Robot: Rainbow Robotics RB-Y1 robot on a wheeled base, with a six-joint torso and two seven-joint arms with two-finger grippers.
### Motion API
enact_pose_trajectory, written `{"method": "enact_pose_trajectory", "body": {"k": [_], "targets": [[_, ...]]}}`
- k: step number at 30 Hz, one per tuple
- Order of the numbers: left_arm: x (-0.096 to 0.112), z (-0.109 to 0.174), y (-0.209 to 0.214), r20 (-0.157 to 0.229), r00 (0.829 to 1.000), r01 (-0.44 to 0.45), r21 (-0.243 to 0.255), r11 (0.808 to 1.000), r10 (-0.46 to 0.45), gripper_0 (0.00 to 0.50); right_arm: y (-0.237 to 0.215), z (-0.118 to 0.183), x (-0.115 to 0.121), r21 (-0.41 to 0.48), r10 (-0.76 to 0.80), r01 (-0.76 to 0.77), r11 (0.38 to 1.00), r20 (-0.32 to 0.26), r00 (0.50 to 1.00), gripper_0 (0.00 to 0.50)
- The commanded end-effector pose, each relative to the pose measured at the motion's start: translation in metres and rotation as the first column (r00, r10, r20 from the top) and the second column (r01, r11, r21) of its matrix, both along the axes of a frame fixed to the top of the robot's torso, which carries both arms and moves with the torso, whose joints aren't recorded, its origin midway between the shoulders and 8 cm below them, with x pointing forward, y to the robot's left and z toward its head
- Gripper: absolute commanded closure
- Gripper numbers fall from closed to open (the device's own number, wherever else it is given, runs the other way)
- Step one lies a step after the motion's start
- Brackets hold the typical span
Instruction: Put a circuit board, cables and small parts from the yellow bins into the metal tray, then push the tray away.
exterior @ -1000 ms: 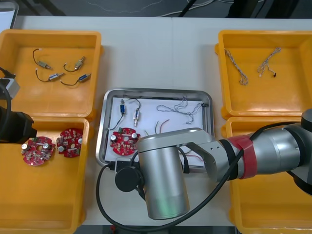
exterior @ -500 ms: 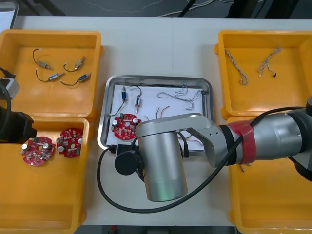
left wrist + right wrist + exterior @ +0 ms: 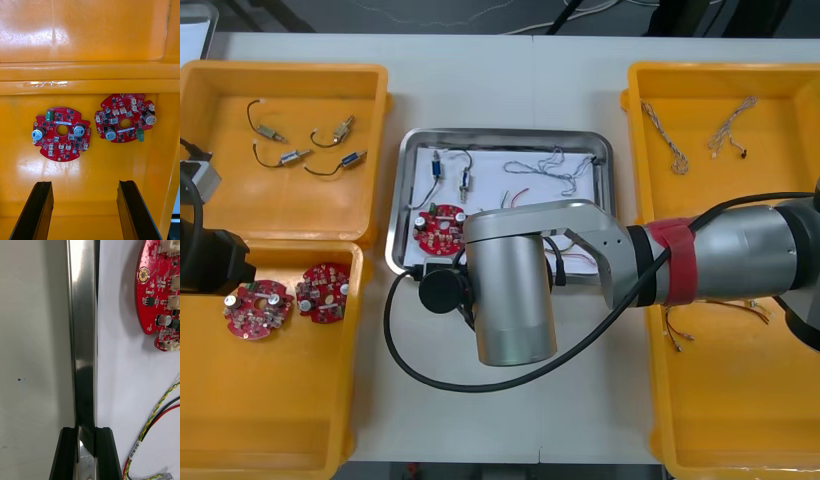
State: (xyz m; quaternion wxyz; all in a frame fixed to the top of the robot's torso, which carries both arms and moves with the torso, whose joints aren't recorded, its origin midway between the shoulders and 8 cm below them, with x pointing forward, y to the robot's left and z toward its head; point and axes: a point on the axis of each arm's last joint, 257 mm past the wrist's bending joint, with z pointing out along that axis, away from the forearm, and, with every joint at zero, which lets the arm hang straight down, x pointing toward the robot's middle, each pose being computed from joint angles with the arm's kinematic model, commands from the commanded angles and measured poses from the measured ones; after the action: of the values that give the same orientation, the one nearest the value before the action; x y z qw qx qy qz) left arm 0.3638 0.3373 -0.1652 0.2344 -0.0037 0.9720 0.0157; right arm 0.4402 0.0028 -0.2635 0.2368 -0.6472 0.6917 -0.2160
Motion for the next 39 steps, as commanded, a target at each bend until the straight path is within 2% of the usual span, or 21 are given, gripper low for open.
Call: {"method": "enact_pose_trajectory", "body": {"k": [1, 20, 25, 39], "targets": [[-0.006, 0.008, 0.014, -0.002, 0.998, 0.055, 0.078, 0.995, -0.055, 0.0, -0.007, 0.026, 0.029, -0.048, 0.048, -0.045, 0.998, 0.073, 0.996, 0.5], [-0.006, 0.008, 0.014, -0.002, 0.998, 0.055, 0.078, 0.995, -0.055, 0.0, -0.018, 0.053, 0.088, -0.075, 0.049, -0.038, 0.996, 0.154, 0.987, 0.5], [-0.006, 0.008, 0.014, -0.002, 0.998, 0.055, 0.078, 0.995, -0.055, 0.0, -0.011, 0.059, 0.104, -0.048, 0.068, -0.06, 0.997, 0.174, 0.982, 0.5], [-0.006, 0.008, 0.014, -0.002, 0.998, 0.055, 0.078, 0.995, -0.055, 0.0, -0.013, 0.082, 0.135, -0.053, 0.077, -0.067, 0.996, 0.227, 0.971, 0.5]]}}
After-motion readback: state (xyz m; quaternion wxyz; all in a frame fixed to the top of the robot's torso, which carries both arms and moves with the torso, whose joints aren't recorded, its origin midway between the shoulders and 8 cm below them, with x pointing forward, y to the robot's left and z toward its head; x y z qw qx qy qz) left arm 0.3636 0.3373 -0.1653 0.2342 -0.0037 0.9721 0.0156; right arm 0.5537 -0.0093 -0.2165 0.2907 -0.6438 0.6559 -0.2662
